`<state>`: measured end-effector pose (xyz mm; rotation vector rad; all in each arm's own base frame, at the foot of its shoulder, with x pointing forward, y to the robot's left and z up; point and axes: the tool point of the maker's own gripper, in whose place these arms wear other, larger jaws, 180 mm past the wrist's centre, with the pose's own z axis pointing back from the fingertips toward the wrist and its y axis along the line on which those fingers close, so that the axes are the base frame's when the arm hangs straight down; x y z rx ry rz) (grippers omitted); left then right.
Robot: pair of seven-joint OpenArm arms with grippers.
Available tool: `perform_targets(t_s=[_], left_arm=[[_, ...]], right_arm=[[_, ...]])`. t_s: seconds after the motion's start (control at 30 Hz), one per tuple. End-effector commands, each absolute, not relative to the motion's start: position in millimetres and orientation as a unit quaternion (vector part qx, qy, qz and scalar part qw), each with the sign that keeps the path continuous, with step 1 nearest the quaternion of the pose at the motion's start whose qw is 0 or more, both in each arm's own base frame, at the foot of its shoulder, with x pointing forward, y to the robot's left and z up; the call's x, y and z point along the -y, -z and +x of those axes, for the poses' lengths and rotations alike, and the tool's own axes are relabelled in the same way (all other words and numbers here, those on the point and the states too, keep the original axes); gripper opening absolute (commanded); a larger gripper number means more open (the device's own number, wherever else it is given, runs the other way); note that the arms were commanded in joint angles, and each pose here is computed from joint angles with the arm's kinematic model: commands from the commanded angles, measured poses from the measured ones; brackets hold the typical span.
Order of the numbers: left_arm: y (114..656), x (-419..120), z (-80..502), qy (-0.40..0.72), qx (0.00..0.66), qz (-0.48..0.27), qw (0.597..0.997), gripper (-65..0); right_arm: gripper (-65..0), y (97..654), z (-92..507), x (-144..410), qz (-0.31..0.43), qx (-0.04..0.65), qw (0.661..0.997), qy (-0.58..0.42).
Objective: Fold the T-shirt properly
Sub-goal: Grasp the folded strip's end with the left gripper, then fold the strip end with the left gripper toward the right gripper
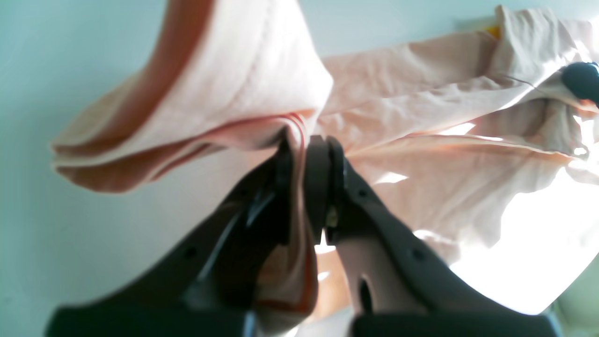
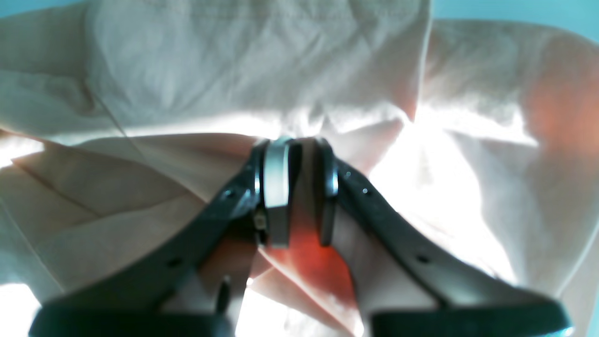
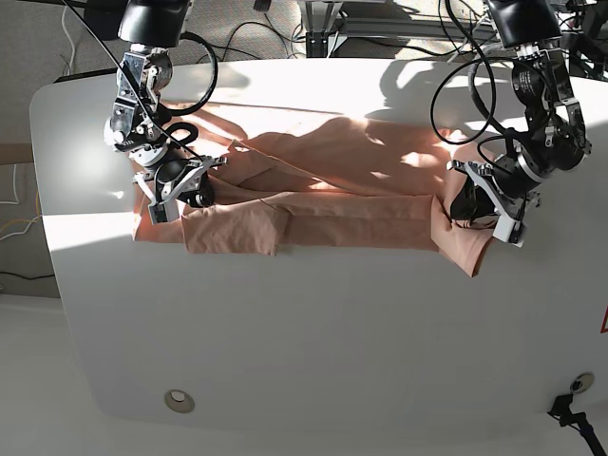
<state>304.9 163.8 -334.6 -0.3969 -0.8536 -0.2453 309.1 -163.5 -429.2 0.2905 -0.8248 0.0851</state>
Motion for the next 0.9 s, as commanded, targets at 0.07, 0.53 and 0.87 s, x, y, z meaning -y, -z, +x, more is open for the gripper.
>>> perform_targets(t_s=[0.07,0.53,0.87], left_arm=[[323.9,-126.7,311.6,0.132,0.428,-0.233,0.863,-65.0],[328.5,-35.8,309.1,0.133,0.392,-0.321,0.852,-54.3],[295.2,39.4,278.8,0.230,0.353,-0.420,0.804,-42.7]], right_arm=[[-56.2,443.8,295.9,162.9,0.129,0.358,0.923,-0.051],[-56.2,444.6,295.8,153.6,0.136,0.357,0.922,-0.057],[-56.2,443.7,297.8,148.1,0.141,0.359,0.921,-0.057]])
